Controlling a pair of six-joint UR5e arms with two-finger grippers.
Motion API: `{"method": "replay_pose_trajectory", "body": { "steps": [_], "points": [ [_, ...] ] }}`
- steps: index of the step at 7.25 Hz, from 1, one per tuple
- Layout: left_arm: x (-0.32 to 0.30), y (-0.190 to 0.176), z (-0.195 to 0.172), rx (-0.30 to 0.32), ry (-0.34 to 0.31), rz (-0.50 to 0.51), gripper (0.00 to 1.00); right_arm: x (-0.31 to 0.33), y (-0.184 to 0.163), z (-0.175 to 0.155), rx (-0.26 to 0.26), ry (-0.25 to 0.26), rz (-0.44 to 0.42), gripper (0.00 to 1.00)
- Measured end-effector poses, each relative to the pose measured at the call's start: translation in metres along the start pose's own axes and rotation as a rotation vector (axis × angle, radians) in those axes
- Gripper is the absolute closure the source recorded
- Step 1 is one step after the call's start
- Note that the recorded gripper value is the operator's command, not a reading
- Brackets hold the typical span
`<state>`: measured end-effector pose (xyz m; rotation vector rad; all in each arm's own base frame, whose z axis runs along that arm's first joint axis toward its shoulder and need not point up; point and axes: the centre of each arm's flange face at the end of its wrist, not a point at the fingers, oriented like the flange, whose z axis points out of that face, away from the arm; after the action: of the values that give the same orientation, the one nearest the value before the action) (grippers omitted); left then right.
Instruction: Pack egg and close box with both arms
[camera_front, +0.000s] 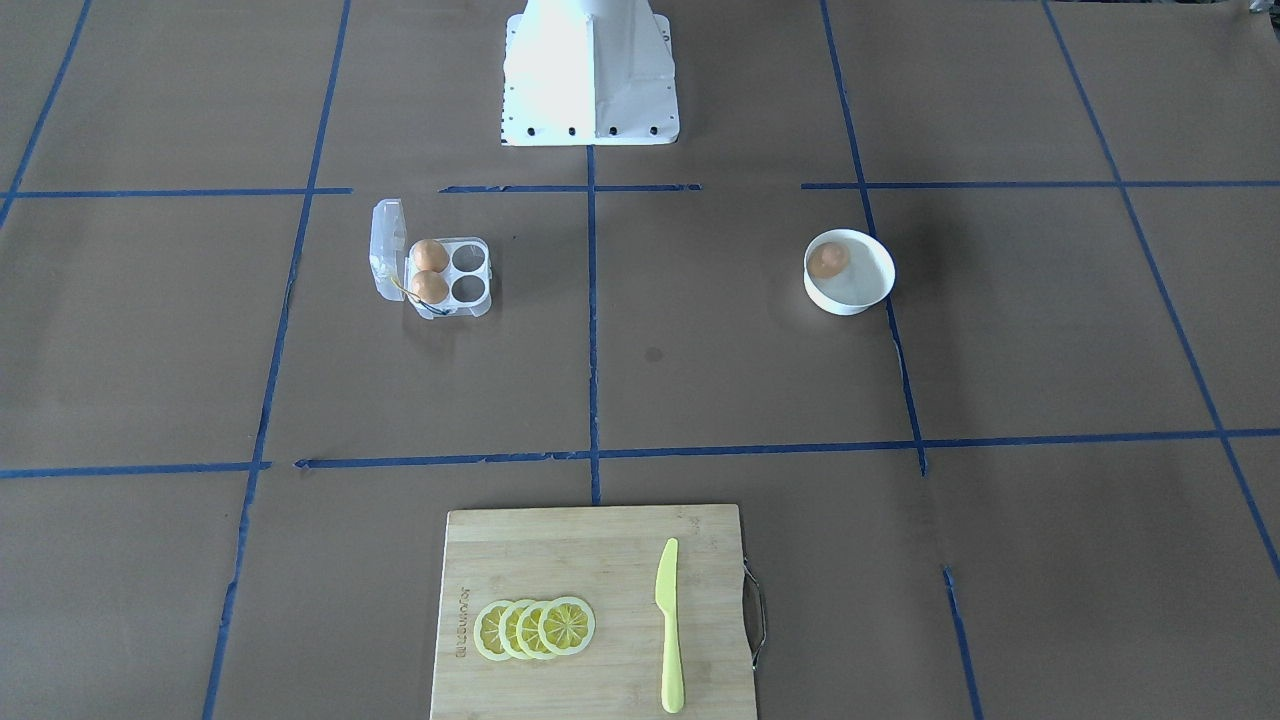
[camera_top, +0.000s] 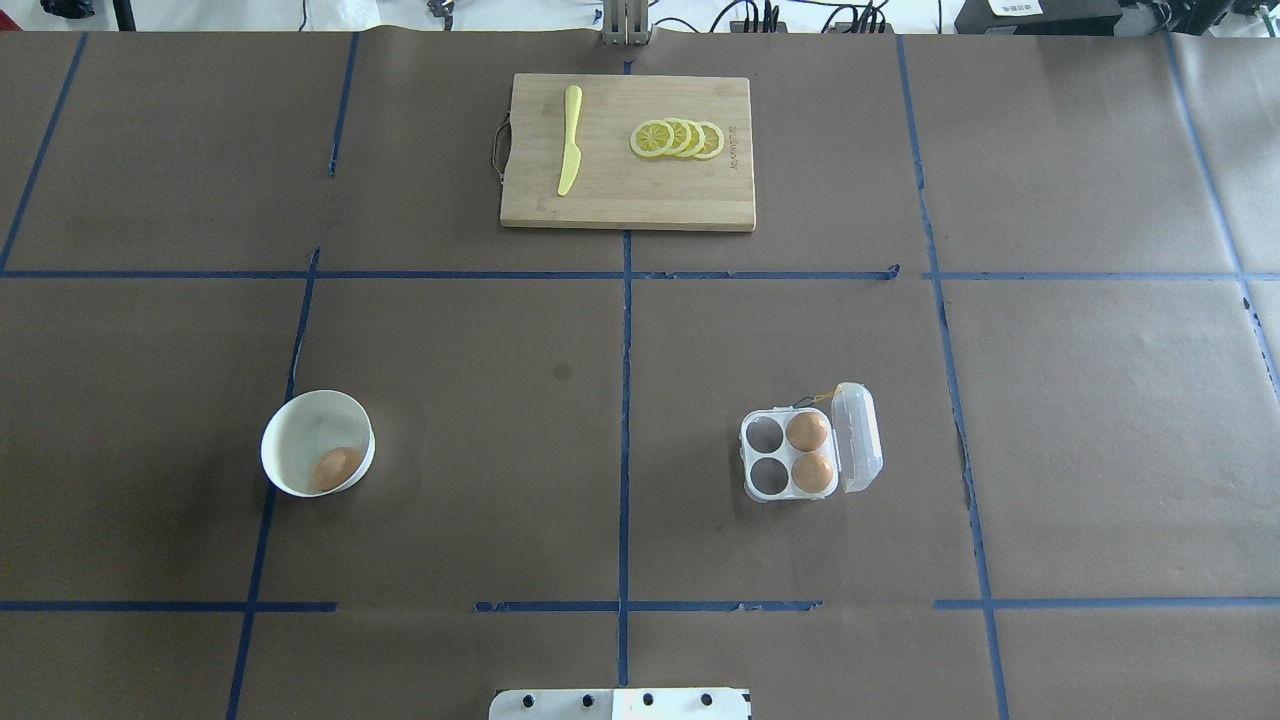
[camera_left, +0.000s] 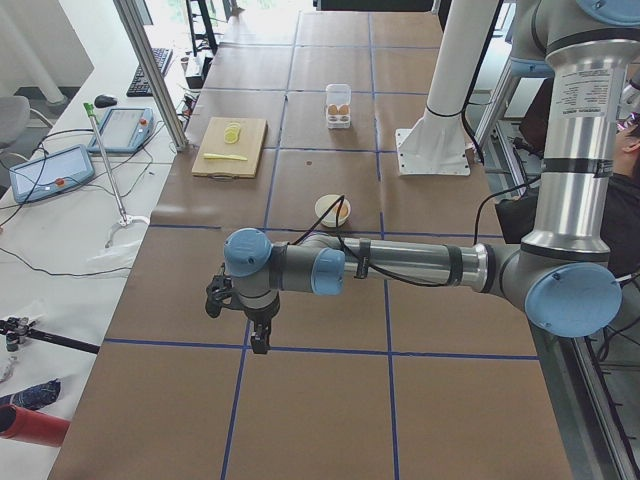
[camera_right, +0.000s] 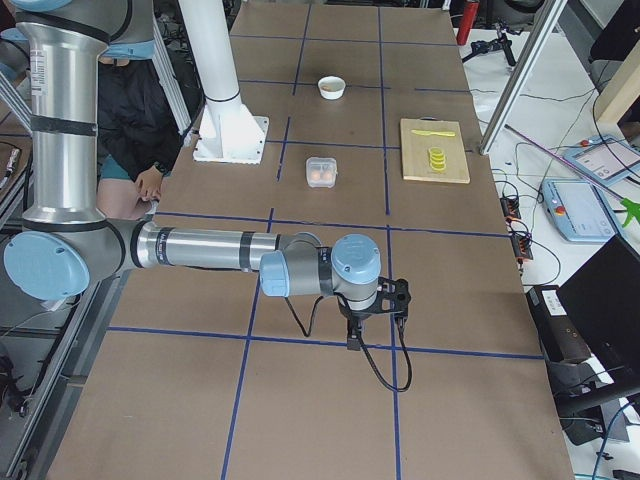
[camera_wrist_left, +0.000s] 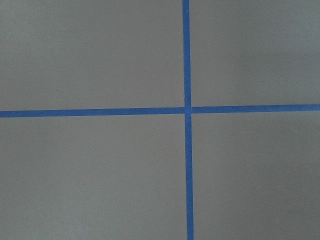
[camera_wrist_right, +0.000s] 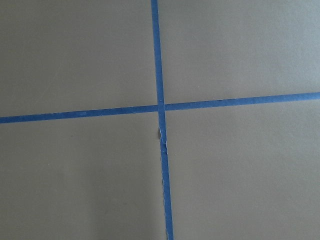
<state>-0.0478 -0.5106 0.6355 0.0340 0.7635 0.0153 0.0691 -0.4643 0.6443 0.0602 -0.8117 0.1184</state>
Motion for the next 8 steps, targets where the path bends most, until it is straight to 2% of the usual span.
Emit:
{"method": "replay_pose_trajectory", "body": {
  "steps": [2, 4, 6, 7, 8],
  "points": [
    [0.002, -0.001, -0.002, 0.004, 0.000, 0.004, 0.00, -0.001, 0.000, 0.000, 0.001, -0.001, -0.001, 0.00],
    [0.020, -0.010, -0.020, 0.041, 0.002, 0.037, 0.00, -0.001, 0.000, 0.000, 0.000, -0.002, -0.002, 0.00],
    [0.074, -0.046, -0.070, 0.139, 0.026, 0.133, 0.00, -0.002, 0.000, -0.001, 0.001, -0.004, -0.003, 0.00],
    [0.106, -0.063, -0.089, 0.195, 0.064, 0.211, 0.00, -0.004, -0.001, -0.003, 0.004, -0.006, -0.006, 0.00],
    [0.140, -0.075, -0.089, 0.242, 0.110, 0.269, 0.00, -0.005, -0.001, -0.004, 0.007, -0.007, -0.007, 0.00]
  ]
}}
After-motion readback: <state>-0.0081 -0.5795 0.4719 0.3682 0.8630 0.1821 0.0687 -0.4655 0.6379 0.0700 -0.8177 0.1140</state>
